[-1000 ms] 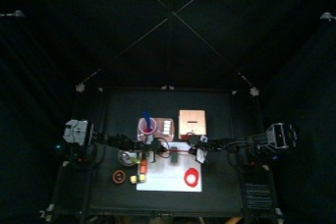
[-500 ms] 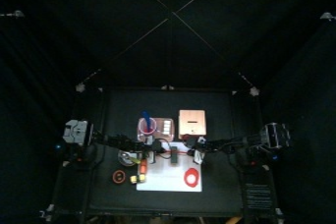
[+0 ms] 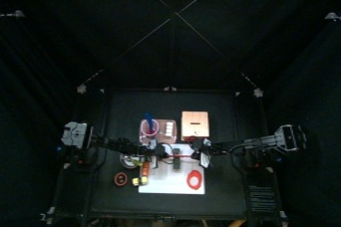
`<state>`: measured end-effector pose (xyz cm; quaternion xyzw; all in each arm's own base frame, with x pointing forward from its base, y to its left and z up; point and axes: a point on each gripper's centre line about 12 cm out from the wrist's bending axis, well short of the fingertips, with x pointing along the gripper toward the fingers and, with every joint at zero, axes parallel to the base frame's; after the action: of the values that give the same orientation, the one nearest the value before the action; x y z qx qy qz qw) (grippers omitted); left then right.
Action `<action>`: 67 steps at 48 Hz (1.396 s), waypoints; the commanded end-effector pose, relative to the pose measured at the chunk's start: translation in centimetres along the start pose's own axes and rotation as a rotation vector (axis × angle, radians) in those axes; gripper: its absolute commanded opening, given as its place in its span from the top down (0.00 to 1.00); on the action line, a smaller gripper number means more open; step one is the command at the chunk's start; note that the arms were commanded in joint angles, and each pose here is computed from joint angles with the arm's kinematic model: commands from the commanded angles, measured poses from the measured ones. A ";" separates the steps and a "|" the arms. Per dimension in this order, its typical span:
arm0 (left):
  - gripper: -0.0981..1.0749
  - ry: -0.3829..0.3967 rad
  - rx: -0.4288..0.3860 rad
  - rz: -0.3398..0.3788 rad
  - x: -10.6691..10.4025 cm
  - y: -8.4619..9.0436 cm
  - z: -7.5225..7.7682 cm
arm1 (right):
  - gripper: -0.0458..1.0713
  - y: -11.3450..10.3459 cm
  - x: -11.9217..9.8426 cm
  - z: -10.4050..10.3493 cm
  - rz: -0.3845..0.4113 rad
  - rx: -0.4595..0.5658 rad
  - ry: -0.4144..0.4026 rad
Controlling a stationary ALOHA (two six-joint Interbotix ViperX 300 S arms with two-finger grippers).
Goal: Cut sushi roll
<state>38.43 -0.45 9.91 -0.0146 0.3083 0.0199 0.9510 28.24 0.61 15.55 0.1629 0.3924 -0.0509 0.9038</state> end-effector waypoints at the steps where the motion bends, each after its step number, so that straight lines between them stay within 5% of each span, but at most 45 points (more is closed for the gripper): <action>1: 0.63 -0.041 -0.005 0.001 -1.0 0.1 1.3 | 0.80 0.6 -2.1 1.7 0.032 0.004 -0.091; 12: 0.63 -0.116 0.010 -0.024 -2.2 -1.1 2.9 | 0.80 0.9 -3.1 1.3 0.054 0.024 -0.117; 24: 0.63 -0.072 0.013 -0.059 -1.4 -3.0 1.5 | 0.80 1.2 -1.9 -0.4 0.061 0.049 -0.076; 52: 0.63 -0.009 -0.020 -0.053 -0.4 -3.5 -0.4 | 0.80 1.3 1.4 -2.2 0.029 0.048 0.042; 67: 0.63 0.077 -0.037 -0.029 1.4 -3.1 -3.2 | 0.80 1.1 3.9 -3.2 -0.003 0.048 0.098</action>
<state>38.31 -3.76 7.49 -0.0322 0.3281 0.0054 0.9441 28.46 2.57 11.14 0.1832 0.4316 -0.0537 0.8817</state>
